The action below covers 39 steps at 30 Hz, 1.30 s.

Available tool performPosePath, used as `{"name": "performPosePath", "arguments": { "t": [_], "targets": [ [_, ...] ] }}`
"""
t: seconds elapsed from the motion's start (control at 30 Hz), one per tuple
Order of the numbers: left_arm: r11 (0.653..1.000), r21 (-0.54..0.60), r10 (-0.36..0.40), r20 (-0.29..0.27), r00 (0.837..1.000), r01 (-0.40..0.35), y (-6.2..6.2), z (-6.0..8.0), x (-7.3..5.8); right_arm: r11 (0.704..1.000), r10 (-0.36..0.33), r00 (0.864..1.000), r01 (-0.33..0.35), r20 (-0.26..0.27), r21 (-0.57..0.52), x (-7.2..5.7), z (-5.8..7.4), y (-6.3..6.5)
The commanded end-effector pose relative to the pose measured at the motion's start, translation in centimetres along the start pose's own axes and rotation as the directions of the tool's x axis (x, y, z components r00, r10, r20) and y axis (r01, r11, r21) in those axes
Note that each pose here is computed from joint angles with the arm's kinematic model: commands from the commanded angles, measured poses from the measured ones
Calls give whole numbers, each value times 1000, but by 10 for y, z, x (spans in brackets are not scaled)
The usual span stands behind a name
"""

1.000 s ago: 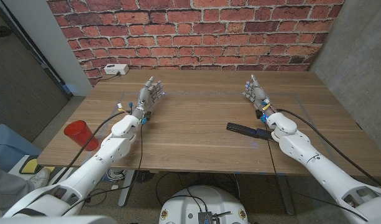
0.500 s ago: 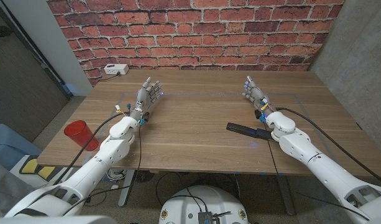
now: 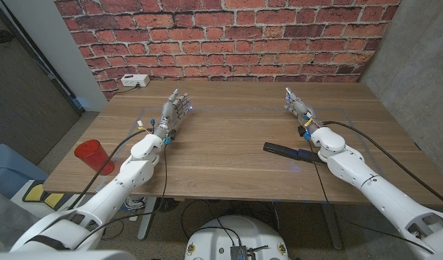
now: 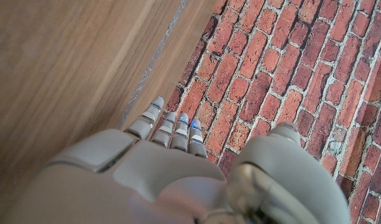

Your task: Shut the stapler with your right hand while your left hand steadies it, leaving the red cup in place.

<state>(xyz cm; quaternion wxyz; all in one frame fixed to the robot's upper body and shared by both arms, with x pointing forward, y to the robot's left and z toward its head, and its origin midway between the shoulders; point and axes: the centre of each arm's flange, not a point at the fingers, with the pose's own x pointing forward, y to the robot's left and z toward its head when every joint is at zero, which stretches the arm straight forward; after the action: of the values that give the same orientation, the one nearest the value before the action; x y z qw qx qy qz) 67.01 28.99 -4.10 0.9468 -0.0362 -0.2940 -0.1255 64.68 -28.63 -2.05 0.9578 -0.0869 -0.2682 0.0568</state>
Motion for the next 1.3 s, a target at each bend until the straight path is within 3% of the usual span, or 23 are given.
{"name": "performPosePath", "arguments": {
  "t": [0.03, 0.33, 0.83, 1.3],
  "targets": [
    [1000, 7, 0, -1, 1000, 0, -4, -2, 4, 991, 14, 1000, -14, -1, -130, -3, 8, 0],
    [1000, 14, -6, 17, 1000, 6, -6, 2, -1, 971, 19, 1000, -18, 4, -239, -6, 15, 9],
    [1000, -4, 6, 11, 1000, -6, -1, -8, -4, 920, 11, 1000, -6, 10, -392, -19, 27, 18],
    [1000, -5, 15, 9, 1000, -15, 1, -9, -7, 888, 17, 1000, -14, 4, -460, -23, 33, 19]
  ]
}}
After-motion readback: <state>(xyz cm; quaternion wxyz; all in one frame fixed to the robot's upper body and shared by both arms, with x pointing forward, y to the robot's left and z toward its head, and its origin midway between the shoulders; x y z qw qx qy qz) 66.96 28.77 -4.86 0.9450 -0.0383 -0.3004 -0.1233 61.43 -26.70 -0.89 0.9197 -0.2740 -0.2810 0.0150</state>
